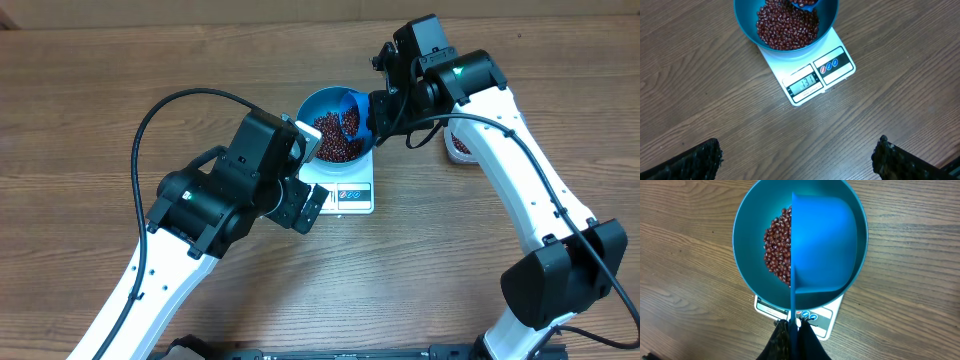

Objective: Scoop item into bowl and weigh 150g on scale
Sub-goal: 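Shake the tipped scoop over the bowl to add the last beans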

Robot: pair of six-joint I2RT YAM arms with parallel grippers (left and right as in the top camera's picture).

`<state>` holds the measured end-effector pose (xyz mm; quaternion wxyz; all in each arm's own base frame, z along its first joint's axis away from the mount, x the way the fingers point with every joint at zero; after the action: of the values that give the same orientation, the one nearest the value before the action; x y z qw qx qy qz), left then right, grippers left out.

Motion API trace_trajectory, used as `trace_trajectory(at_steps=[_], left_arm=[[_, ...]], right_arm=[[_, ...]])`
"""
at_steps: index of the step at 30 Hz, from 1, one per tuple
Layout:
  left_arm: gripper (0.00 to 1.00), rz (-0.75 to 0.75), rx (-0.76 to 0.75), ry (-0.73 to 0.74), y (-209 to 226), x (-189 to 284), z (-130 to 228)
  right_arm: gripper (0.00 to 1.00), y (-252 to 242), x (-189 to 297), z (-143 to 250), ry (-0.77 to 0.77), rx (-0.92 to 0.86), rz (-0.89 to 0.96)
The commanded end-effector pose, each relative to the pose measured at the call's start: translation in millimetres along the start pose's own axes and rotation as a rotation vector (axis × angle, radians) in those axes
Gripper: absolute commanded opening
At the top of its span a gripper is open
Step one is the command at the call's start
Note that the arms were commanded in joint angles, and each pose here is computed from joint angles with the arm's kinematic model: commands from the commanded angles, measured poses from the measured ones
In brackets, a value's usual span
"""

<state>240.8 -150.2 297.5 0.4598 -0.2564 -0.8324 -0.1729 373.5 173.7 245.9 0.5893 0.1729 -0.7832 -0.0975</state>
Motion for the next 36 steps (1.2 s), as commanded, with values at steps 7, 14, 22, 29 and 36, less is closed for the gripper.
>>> trace_trajectory(at_steps=[7,14,22,29,36], left_arm=[[1.0,0.007,-0.011,-0.011,0.7,2.5,-3.0],[1.0,0.007,-0.011,-0.011,0.6,2.5,-3.0],[0.99,0.007,-0.011,-0.011,0.6,2.5,-3.0],[1.0,0.007,-0.011,-0.011,0.7,2.5,-3.0],[1.0,0.007,-0.011,-0.011,0.7,2.5,-3.0]], right_arm=[[0.04,12.3,26.7,-5.8,-0.069,0.042,-0.049],[0.04,9.5,25.9,-7.6,-0.09,0.071,0.007],[0.04,7.6,26.4,-8.3,-0.092,0.027,0.007],[0.04,22.4,25.7,0.6,-0.041,0.189,-0.103],[0.04,19.1,24.1,-3.0,-0.071,0.14,-0.027]])
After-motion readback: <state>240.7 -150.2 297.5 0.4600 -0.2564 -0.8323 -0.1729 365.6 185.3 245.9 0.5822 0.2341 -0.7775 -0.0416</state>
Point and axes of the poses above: each gripper's point midway between its finger pads, its own x axis back along the fingers, its own y axis along the line the jaws close on, z = x × y, the point moved 6 cm from there along x, back along the fingers, and after that the axes turned 6 degrees about -x, right-handed, at the moved point
